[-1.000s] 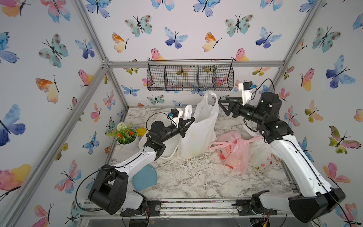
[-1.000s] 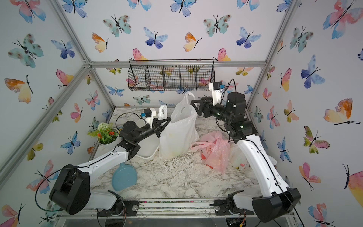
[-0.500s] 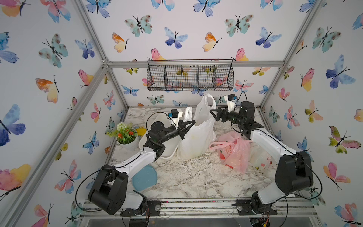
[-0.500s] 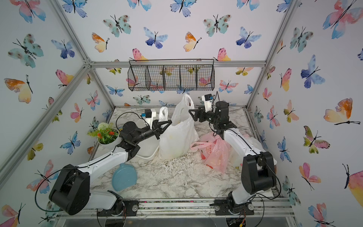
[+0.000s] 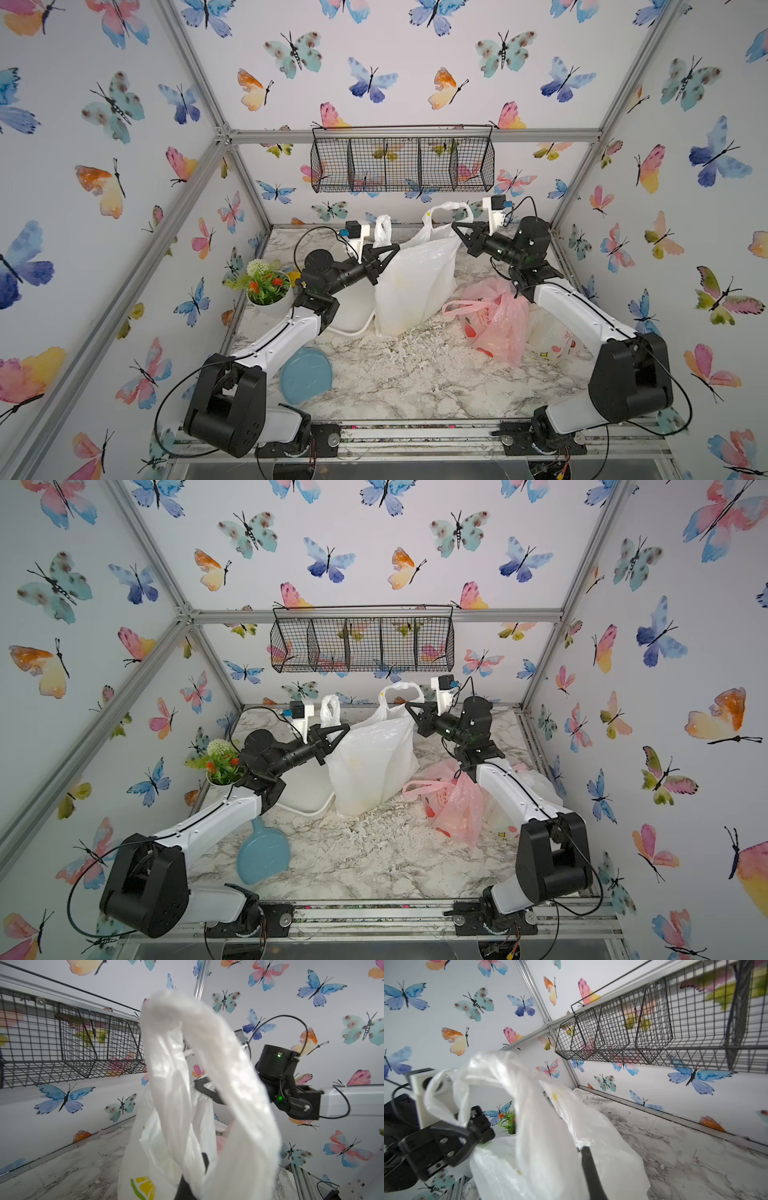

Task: Place the pears into plastic bags & tie knots
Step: Adjust the plastic bag at the center of the board.

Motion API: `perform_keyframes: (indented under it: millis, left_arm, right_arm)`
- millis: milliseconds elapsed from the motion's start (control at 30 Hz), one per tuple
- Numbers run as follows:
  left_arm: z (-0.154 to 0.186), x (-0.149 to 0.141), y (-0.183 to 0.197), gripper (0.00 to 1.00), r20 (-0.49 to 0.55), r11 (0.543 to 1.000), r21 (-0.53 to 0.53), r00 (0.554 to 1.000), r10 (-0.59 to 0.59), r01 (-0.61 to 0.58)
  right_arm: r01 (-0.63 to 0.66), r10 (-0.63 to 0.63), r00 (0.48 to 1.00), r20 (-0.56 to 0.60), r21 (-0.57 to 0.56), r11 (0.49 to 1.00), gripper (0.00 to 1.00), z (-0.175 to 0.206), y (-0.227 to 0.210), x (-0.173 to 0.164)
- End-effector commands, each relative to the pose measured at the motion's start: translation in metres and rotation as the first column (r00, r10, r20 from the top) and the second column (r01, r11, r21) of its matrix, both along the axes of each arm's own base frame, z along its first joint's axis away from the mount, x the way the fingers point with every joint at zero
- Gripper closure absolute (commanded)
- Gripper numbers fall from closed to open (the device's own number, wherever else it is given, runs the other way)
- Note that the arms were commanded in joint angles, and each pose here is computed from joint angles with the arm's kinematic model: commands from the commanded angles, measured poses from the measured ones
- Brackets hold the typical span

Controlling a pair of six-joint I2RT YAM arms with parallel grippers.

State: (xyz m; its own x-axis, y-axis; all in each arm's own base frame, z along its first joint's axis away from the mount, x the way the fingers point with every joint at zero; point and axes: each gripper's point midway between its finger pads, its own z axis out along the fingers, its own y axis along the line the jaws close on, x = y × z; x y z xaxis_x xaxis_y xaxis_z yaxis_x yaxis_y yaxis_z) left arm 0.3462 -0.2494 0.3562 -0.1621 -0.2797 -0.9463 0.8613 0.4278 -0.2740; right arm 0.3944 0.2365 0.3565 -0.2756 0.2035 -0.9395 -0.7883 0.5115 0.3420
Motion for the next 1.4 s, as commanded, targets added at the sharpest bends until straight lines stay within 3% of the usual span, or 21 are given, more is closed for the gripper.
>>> perform_keyframes:
  millis: [0,133,267,400,433,500,600,800,867,967,1100,1267,1367]
  left_arm:
    - [0.037,-0.012,0.006,1.0,0.037,0.999,-0.041,0.999,-0.034,0.036]
    - [0.036,-0.02,0.004,1.0,0.025,0.998,-0.032,0.998,-0.06,0.061]
    - [0.019,-0.025,0.004,1.0,-0.003,0.998,-0.013,0.998,-0.068,0.068]
    - [0.0,-0.031,0.004,1.0,-0.047,0.997,0.01,0.996,-0.081,0.082]
    - [-0.007,-0.032,0.005,1.0,-0.063,0.996,0.016,0.995,-0.082,0.083]
    - [-0.016,-0.037,0.004,1.0,-0.086,0.995,0.022,0.992,-0.097,0.099]
    - [-0.02,-0.042,0.003,1.0,-0.098,0.994,0.026,0.989,-0.108,0.111]
    - [-0.023,-0.047,0.002,1.0,-0.102,0.992,0.037,0.988,-0.12,0.124]
    - [-0.024,-0.049,0.002,1.0,-0.102,0.991,0.038,0.987,-0.122,0.126]
    - [-0.024,-0.05,0.002,1.0,-0.102,0.991,0.042,0.987,-0.125,0.13]
    - [-0.026,-0.05,-0.001,1.0,-0.109,0.989,0.045,0.985,-0.136,0.141]
    - [-0.026,-0.053,-0.005,1.0,-0.11,0.987,0.044,0.982,-0.152,0.158]
    - [-0.026,-0.056,-0.005,1.0,-0.111,0.986,0.046,0.981,-0.156,0.162]
  right_arm:
    - [-0.073,0.073,0.995,0.063,-0.001,0.997,0.97,0.025,0.01,-0.044]
    - [-0.096,0.098,0.995,0.034,-0.051,0.994,0.96,0.013,0.024,-0.078]
    - [-0.007,0.006,1.0,-0.016,-0.097,0.995,0.91,-0.022,0.014,-0.075]
    - [-0.012,0.012,1.0,-0.006,-0.152,0.988,0.73,-0.043,0.017,-0.069]
    - [-0.002,0.004,1.0,0.007,-0.17,0.985,0.67,-0.046,0.017,-0.064]
    - [0.025,-0.018,0.999,0.036,-0.214,0.977,0.44,-0.051,0.018,-0.054]
    - [0.055,-0.042,0.997,0.058,-0.252,0.966,0.28,-0.054,0.02,-0.037]
    - [0.17,-0.168,0.985,0.03,-0.249,0.954,0.15,-0.04,0.014,-0.004]
    - [0.2,-0.198,0.979,0.038,-0.304,0.931,0.09,-0.038,0.01,0.005]
    - [0.227,-0.221,0.973,0.06,-0.376,0.898,0.05,-0.035,0.005,0.011]
    - [0.203,-0.176,0.978,0.113,-0.325,0.924,0.02,-0.02,0.015,0.015]
    - [0.169,-0.133,0.981,0.139,-0.294,0.941,0.01,-0.01,0.034,0.045]
    - [0.101,-0.061,0.983,0.174,-0.23,0.968,0.13,0.008,0.039,0.049]
